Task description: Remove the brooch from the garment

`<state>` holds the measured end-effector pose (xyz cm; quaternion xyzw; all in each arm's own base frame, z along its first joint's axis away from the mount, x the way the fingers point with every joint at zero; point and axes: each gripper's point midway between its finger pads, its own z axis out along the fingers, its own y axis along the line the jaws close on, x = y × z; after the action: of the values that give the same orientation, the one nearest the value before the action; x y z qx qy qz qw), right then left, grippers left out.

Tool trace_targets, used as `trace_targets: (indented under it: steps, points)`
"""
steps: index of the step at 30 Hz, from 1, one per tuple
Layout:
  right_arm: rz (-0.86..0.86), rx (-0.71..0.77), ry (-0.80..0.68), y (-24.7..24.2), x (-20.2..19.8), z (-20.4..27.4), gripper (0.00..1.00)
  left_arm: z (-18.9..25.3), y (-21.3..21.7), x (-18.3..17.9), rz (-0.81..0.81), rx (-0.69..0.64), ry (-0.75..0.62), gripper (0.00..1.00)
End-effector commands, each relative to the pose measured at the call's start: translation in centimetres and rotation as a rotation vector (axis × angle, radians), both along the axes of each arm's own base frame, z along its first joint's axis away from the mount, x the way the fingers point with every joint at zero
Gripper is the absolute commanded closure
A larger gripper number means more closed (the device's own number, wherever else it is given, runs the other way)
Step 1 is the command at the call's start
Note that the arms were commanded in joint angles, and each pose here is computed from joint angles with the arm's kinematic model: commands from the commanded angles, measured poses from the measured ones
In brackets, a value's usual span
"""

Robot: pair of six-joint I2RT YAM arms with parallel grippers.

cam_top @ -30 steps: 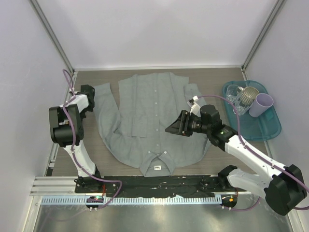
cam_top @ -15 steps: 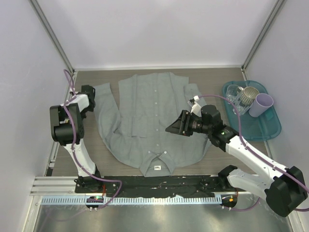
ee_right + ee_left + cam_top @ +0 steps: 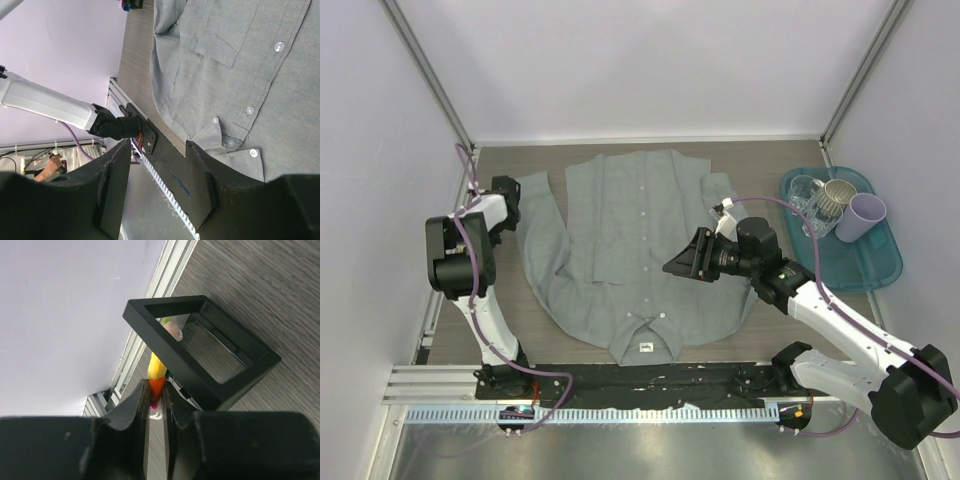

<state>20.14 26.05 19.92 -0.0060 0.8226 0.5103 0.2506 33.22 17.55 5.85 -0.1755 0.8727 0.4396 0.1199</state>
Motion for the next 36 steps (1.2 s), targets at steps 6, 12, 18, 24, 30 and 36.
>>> trace_targets:
  steps: [6,12,18,24,30,36]
  points:
    - [-0.006,0.053,-0.046,0.1,0.2,1.7,0.47,1.1,-1.1,1.4,-0.016,0.014,-0.058,0.7]
    - [-0.007,0.056,-0.047,0.1,0.2,1.9,0.48,1.7,-1.9,1.6,-0.035,0.014,-0.065,0.58]
    - [-0.009,0.055,-0.044,0.1,0.2,1.7,0.48,2.3,-3.3,2.0,-0.072,-0.031,-0.09,0.48]
    - [-0.013,0.056,-0.04,0.1,0.2,1.7,0.48,2.7,-5.6,1.9,-0.093,-0.157,-0.137,0.46]
    - [-0.039,-0.002,-0.066,-0.5,0.7,1.4,0.48,4.3,-13.1,1.7,-0.12,-0.53,-0.348,0.47]
    - [-0.2,-0.315,-0.183,-5.3,3.0,1.3,0.47,11.0,-28.4,0.9,-0.353,-1.101,-0.605,0.41]
